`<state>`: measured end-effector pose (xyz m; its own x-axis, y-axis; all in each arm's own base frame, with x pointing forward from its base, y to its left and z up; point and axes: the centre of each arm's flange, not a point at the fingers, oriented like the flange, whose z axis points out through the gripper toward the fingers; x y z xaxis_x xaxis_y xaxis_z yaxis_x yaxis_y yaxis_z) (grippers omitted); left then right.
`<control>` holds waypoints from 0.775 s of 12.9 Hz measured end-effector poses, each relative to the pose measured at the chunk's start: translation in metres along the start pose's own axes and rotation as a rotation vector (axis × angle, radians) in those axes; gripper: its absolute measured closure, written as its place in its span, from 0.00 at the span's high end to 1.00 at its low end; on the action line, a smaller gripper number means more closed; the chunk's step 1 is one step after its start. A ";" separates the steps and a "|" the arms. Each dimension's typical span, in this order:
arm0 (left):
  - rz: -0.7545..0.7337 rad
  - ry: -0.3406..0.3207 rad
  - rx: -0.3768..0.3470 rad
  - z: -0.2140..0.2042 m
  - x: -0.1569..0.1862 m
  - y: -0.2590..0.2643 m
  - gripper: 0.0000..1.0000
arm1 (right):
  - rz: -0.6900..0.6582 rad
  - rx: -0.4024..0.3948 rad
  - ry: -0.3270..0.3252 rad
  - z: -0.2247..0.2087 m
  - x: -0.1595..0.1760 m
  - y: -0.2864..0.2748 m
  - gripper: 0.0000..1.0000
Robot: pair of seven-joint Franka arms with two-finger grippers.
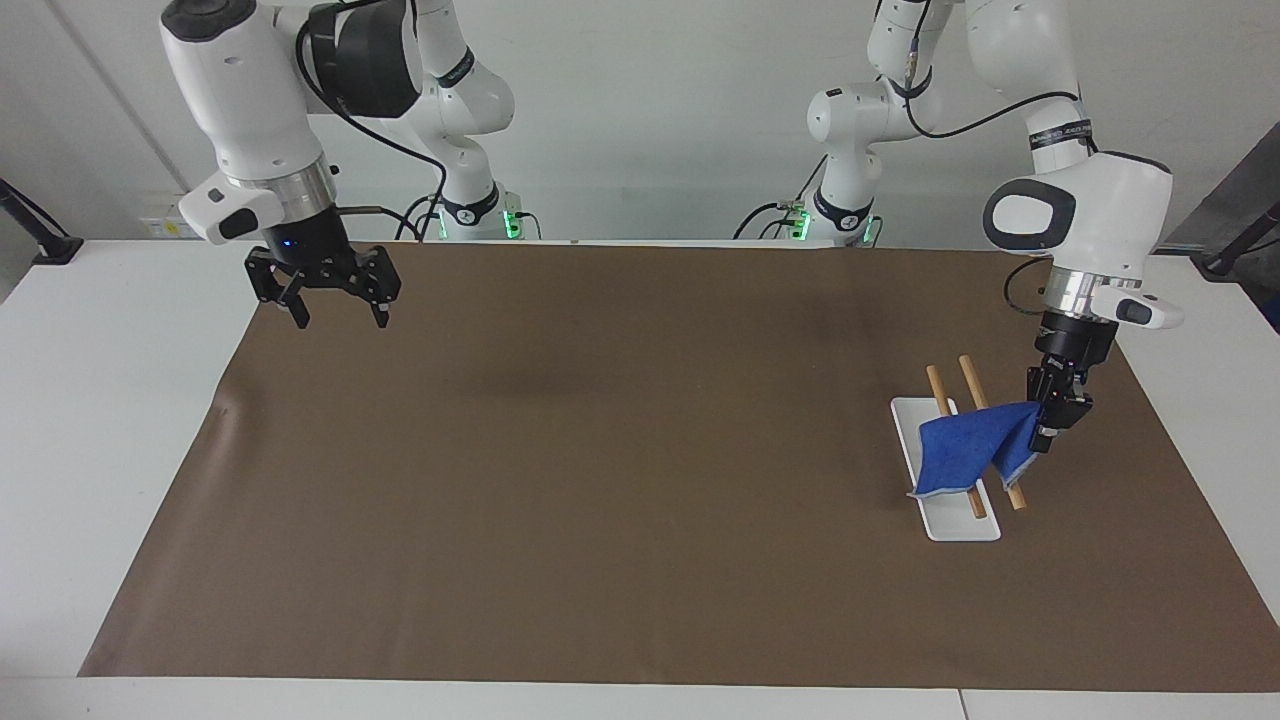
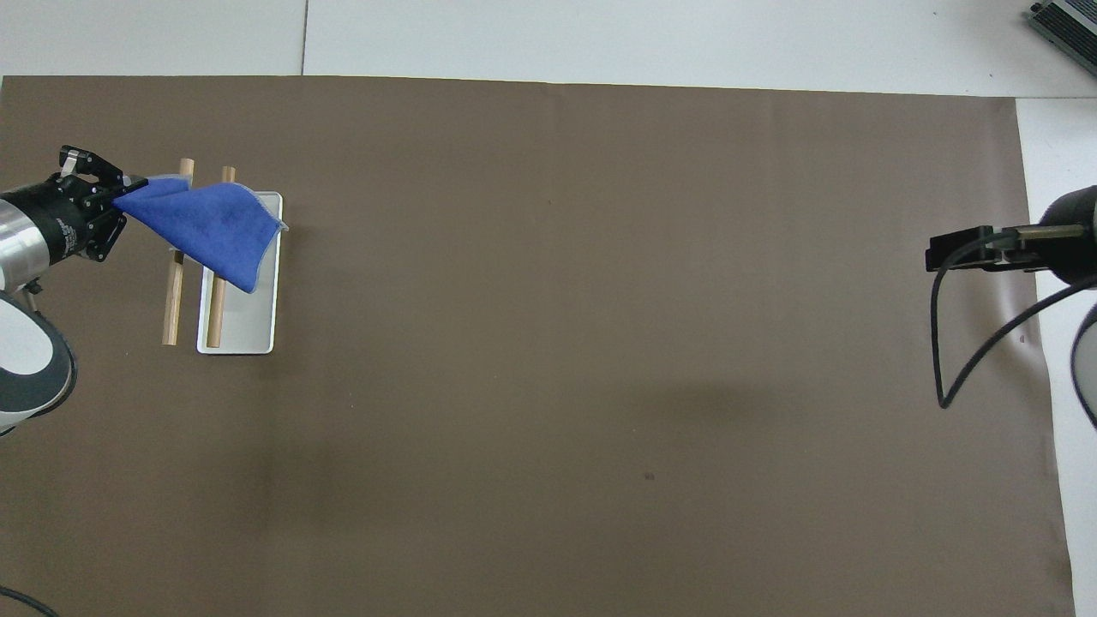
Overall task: Right arm passes towel to left arm to hang
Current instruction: 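Lower the towel over the sticks and open the left gripper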
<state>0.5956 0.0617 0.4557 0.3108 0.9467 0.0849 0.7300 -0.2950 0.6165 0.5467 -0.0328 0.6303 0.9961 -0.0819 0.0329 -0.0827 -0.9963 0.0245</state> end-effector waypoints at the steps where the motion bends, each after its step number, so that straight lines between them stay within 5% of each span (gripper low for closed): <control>1: 0.000 0.006 0.001 -0.001 0.005 -0.002 0.02 | -0.002 0.000 -0.013 0.002 -0.001 -0.002 1.00; 10: 0.033 0.018 0.003 -0.003 0.015 -0.006 0.02 | 0.006 -0.002 -0.040 0.005 -0.004 -0.008 1.00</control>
<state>0.5937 0.0782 0.4557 0.3235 0.9387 0.1191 0.7217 -0.3262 0.6105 0.5438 -0.0242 0.6248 0.9960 -0.0890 -0.0069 -0.0888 -0.9957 0.0265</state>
